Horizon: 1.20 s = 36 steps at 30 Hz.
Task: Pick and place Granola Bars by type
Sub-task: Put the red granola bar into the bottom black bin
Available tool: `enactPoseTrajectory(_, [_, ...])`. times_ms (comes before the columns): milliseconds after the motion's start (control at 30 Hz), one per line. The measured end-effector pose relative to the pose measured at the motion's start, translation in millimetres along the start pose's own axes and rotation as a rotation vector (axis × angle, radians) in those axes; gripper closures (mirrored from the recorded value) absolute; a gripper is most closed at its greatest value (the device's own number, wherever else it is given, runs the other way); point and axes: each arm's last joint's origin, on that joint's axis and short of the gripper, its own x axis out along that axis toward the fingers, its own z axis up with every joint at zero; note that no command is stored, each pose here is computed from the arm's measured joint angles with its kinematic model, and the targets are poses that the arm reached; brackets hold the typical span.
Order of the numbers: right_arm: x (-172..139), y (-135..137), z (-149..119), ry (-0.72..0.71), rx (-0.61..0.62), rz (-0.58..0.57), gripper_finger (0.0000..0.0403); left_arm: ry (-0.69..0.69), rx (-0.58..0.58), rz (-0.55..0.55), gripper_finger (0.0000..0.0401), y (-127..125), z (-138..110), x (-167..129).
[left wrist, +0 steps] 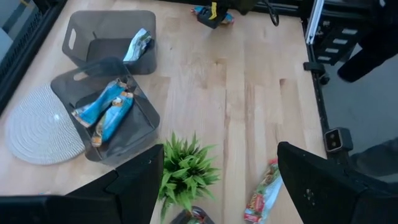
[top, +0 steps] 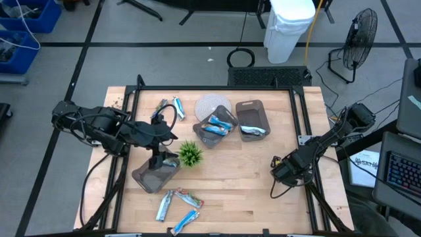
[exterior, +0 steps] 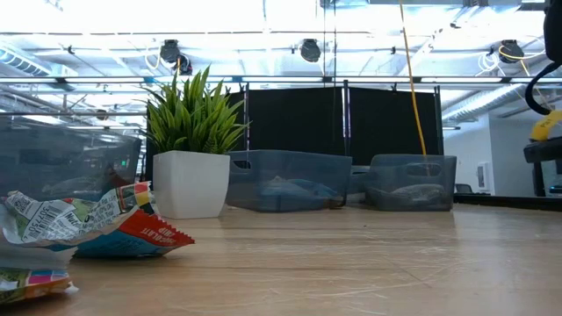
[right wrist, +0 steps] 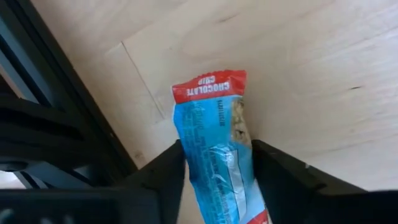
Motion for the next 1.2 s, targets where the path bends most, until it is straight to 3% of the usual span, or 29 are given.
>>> enactPoseTrajectory(267, [0.1, -0.5, 0.9, -0.010, 0.004, -0.005, 0.0333, 0.000, -0.006, 0.001, 0.0091, 0.0, 0.0, 0.1])
enactPoseTrajectory(500, [-0.2, -1.5, 0.7, 0.005, 0.034, -0.038, 0.0387, -0.002, -0.005, 0.007, 0.0091, 0.2, 0.1, 0.1])
enactPoseTrajectory(833, [-23.5, -6.1, 1.9, 0.123, 0.128, -0.174, 0.0393, -0.002, 0.013, 0.008, 0.0091, 0.2, 0.0, 0.1])
enactPoseTrajectory(1200, [-96.0, -30.9, 26.8, -0.063, 0.282, -0.441, 0.0395, -0.024, -0.012, 0.068, 0.0091, 1.8, 0.5, 0.0])
